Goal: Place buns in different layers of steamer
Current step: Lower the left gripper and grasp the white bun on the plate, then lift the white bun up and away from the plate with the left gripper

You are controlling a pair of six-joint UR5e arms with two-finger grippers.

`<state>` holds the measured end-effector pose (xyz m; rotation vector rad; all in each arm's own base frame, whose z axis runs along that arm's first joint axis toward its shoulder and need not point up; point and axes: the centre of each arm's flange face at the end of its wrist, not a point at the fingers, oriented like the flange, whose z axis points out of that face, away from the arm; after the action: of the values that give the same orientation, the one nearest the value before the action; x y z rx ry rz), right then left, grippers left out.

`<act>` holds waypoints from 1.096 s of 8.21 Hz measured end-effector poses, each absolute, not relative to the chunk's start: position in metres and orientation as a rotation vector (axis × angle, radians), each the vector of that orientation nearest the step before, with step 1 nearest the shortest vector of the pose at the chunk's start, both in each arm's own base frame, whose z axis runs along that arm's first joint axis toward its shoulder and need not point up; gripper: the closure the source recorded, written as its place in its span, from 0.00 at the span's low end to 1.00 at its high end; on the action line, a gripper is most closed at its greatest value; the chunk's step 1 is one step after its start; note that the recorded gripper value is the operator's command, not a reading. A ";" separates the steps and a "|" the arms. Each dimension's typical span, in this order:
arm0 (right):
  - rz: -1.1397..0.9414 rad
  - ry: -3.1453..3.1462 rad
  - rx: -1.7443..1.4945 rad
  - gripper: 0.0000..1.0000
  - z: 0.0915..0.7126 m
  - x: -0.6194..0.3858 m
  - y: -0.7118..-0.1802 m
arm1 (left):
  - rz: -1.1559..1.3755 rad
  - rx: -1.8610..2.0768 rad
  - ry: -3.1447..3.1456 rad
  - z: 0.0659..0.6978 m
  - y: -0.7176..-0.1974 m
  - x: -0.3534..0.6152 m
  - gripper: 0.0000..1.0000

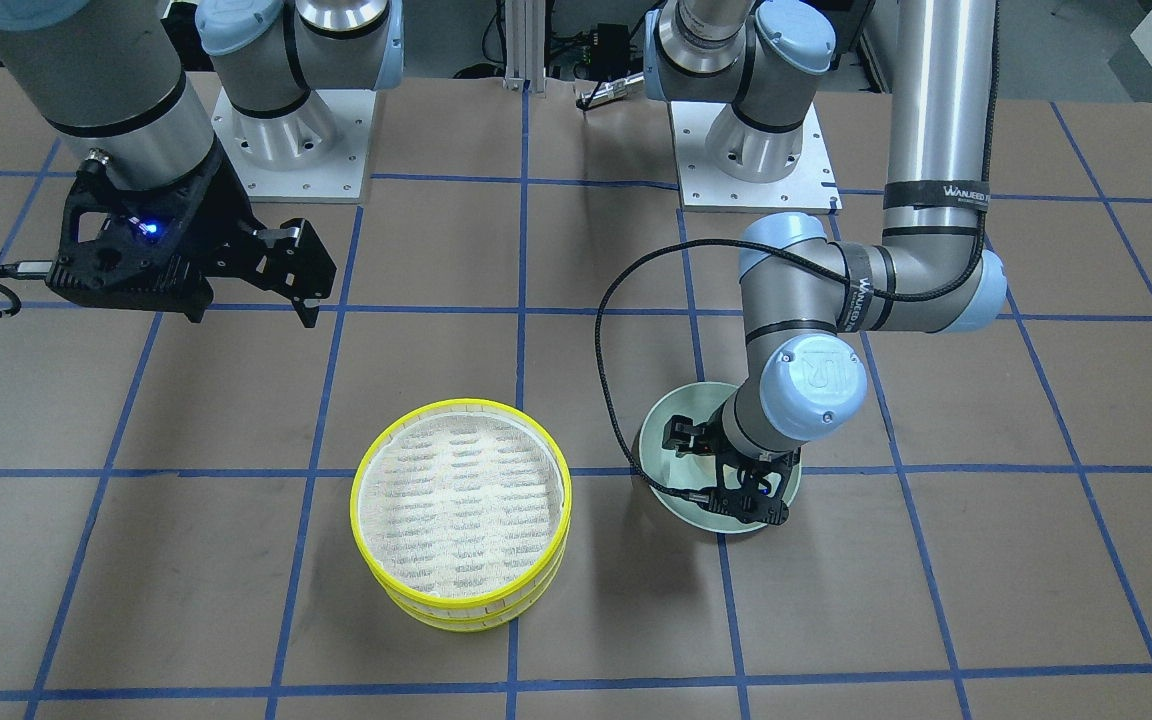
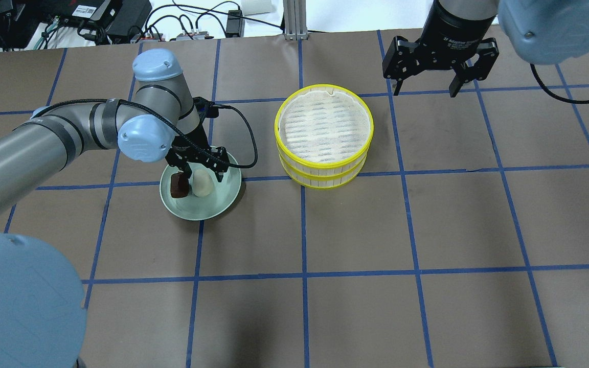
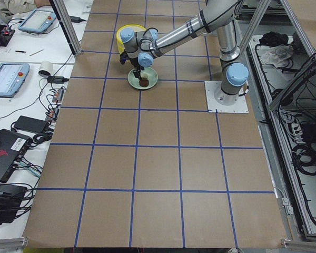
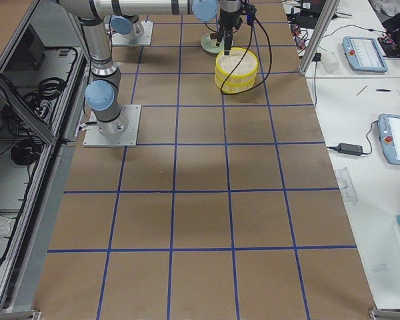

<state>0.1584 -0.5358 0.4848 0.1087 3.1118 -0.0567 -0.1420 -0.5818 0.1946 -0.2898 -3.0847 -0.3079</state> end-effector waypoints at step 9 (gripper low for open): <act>-0.054 3.113 0.109 0.00 0.484 0.158 -0.535 | -0.210 -0.277 -3.103 0.239 -0.602 -0.140 1.00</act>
<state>0.1582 -0.5354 0.4844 0.1090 3.1134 -0.0539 -0.1395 -0.6015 0.2388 -0.2768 -3.1034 -0.2097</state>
